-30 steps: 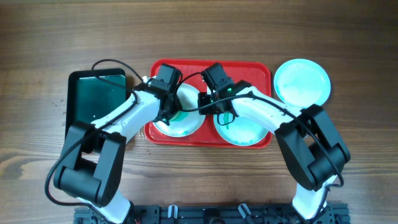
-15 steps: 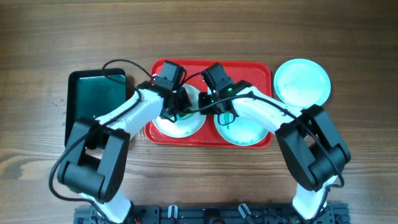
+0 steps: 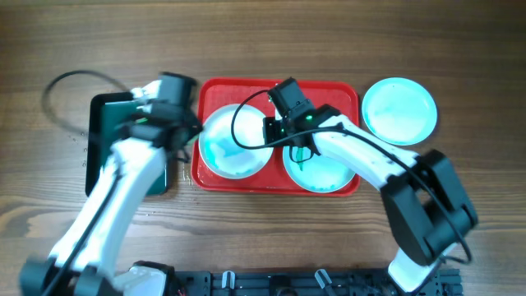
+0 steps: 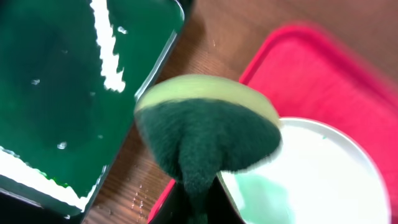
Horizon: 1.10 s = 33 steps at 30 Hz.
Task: Clean dirty plates on tray and stack at the side
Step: 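Lift the top plate with the right gripper and stack it on the side plate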
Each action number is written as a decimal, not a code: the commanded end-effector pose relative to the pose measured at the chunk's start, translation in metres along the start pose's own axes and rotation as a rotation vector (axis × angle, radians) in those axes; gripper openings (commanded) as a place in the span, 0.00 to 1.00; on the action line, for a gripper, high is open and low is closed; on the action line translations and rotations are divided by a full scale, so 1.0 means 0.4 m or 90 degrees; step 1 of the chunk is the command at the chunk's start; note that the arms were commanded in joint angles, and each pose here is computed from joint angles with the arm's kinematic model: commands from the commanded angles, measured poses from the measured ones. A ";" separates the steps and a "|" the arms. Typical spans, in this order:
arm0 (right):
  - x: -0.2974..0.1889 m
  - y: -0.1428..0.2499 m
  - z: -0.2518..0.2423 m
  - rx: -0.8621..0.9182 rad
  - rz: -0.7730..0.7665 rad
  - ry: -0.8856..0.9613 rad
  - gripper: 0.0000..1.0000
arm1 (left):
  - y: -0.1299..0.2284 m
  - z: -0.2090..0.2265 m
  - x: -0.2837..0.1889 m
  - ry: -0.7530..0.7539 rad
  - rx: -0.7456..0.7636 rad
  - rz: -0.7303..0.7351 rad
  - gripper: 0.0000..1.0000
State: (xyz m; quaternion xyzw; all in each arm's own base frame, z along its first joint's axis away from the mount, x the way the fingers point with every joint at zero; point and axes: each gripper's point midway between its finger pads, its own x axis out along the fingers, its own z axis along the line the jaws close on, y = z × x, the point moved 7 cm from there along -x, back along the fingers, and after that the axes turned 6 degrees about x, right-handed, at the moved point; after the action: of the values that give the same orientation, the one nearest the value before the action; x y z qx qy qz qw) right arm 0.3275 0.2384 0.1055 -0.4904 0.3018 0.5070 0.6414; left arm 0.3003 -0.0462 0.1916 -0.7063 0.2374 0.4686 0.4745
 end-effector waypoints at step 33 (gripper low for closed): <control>-0.433 -0.164 -0.248 0.177 -0.247 0.050 0.04 | -0.044 0.293 -0.054 -0.039 -0.263 0.067 0.04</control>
State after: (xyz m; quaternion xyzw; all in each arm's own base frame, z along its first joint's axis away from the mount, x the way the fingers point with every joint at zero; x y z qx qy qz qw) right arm 0.3410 0.1460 0.2270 -0.6331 0.2910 0.2632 0.6672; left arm 0.2540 0.0634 0.2078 -0.7611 0.1548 0.5516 0.3041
